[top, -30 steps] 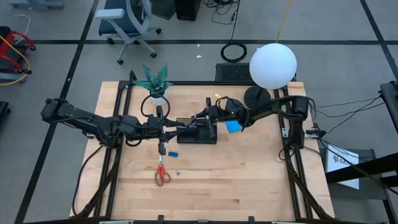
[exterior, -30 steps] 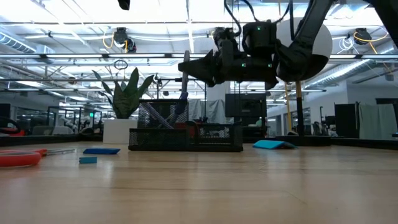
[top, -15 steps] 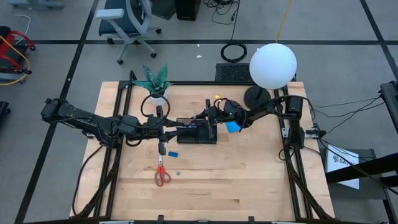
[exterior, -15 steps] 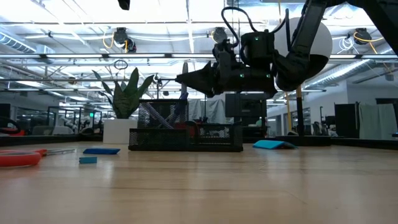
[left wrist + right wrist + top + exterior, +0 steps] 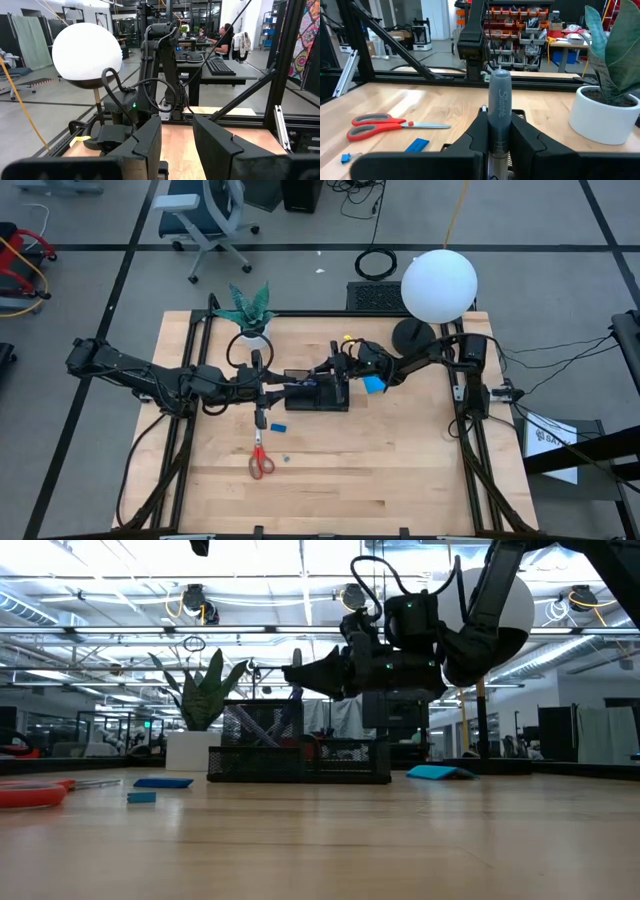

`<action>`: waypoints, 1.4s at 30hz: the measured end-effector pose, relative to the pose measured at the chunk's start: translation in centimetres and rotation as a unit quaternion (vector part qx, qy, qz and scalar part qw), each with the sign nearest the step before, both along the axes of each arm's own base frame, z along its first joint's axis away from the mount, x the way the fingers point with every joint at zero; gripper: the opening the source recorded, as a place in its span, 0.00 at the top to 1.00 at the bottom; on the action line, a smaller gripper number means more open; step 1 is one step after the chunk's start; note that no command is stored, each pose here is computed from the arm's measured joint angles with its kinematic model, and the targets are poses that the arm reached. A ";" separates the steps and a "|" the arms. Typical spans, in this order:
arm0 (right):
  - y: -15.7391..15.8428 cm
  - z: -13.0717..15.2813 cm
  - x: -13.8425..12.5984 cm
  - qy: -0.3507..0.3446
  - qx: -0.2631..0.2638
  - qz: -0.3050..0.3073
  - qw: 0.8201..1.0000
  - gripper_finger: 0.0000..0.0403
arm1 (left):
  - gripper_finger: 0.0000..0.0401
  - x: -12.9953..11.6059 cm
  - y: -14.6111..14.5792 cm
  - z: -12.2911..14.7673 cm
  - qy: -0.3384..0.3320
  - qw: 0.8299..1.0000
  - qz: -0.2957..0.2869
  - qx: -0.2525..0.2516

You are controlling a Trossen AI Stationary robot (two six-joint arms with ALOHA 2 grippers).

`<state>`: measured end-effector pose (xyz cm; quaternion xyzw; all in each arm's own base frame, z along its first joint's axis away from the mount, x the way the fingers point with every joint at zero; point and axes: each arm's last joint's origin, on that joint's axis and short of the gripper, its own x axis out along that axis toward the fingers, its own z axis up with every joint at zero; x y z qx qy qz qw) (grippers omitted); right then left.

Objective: Pick and place office supplies into organizer
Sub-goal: Put the gray marker into the black desk organizer

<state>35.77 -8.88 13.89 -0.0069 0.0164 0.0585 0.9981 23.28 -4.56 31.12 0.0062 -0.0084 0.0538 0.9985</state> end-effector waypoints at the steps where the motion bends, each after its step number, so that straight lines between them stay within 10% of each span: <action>1: 0.0 -0.1 0.0 -0.001 -0.003 0.000 1.000 0.91 | 0.70 0.0 0.0 0.0 0.000 1.000 0.000 0.000; 20: -0.6 -2.8 0.1 -0.025 0.025 -0.007 0.999 0.91 | 0.70 0.0 0.0 0.0 0.000 1.000 -0.001 0.000; 31: -0.8 -2.9 0.1 -0.023 0.040 -0.023 0.999 0.67 | 0.70 0.0 0.0 0.0 0.000 1.000 -0.001 0.000; 42: -0.8 -1.0 0.0 -0.049 0.031 -0.019 0.998 0.65 | 0.70 0.0 0.0 0.0 0.000 1.000 -0.001 0.000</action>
